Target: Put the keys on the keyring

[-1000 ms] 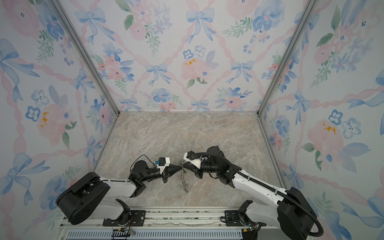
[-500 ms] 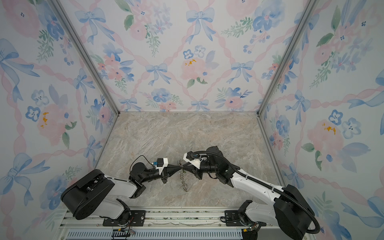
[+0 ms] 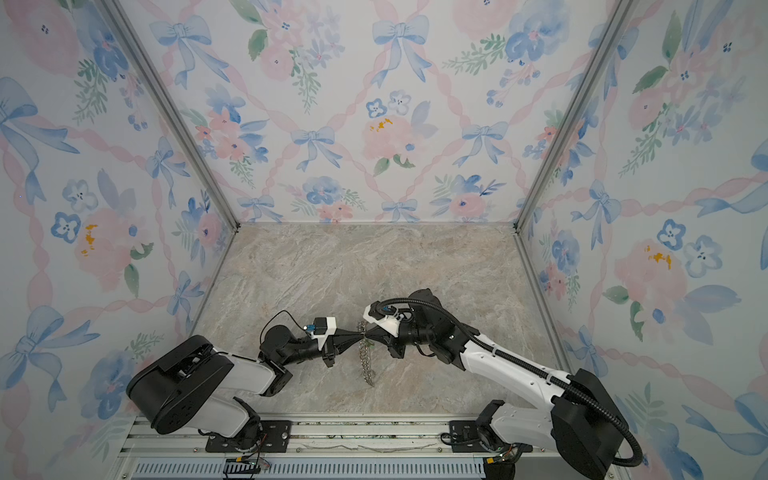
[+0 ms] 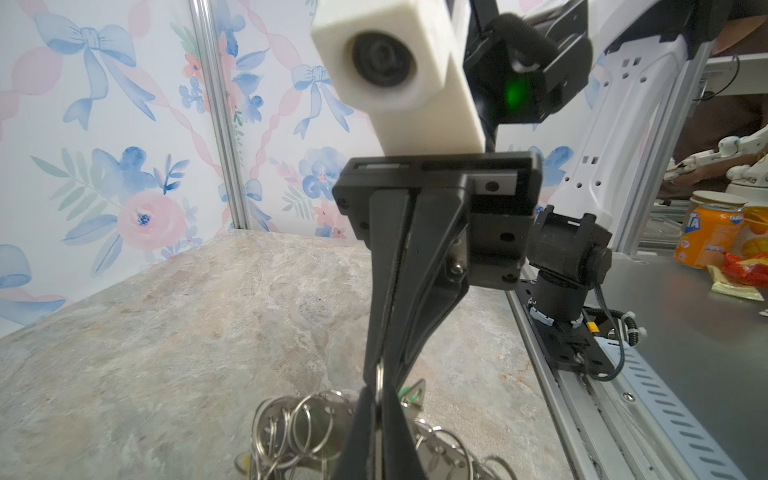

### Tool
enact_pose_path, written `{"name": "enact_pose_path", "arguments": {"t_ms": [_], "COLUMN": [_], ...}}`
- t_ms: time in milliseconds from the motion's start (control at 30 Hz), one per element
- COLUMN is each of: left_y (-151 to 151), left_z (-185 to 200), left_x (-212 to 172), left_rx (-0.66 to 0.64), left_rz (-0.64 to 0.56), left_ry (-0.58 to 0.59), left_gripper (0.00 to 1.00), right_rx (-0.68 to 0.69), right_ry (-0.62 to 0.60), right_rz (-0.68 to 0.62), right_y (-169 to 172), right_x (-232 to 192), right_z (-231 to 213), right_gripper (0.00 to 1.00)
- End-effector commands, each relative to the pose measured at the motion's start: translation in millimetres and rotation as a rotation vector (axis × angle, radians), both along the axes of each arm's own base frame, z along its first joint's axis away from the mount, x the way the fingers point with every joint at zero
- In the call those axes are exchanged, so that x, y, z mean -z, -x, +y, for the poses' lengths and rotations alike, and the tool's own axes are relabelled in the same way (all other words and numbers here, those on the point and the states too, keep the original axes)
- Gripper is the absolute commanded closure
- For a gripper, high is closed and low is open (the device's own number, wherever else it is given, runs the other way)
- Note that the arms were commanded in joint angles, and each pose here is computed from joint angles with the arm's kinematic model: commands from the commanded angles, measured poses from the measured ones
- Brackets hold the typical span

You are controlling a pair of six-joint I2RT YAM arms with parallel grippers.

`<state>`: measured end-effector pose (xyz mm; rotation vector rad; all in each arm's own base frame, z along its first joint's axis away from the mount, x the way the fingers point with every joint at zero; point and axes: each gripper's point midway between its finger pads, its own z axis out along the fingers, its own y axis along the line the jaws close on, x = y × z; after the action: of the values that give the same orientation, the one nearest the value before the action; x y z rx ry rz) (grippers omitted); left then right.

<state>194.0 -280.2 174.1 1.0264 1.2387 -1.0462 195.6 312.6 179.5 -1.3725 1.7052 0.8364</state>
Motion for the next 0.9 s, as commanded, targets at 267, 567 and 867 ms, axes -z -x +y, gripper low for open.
{"name": "enact_pose_path", "arguments": {"t_ms": [267, 567, 867], "left_y": [-4.3, -1.6, -6.4], "left_z": [7.2, 3.2, 2.5], "left_x": [5.2, 9.5, 9.1], "left_rx": [-0.024, 0.014, -0.003], "left_rz": [-0.004, 0.008, 0.021], "left_ry": [-0.075, -0.085, -0.083], "left_gripper": [0.8, 0.83, 0.99], "right_rx": [0.072, 0.023, 0.01], "right_ry": [0.431, 0.405, 0.403], "right_rz": [-0.079, -0.126, -0.143], "right_y": [-10.2, -1.0, -0.3], "right_x": [15.9, 0.2, -0.1], "right_z": [-8.6, 6.5, 13.2], "right_gripper": [1.0, 1.0, 1.0]}}
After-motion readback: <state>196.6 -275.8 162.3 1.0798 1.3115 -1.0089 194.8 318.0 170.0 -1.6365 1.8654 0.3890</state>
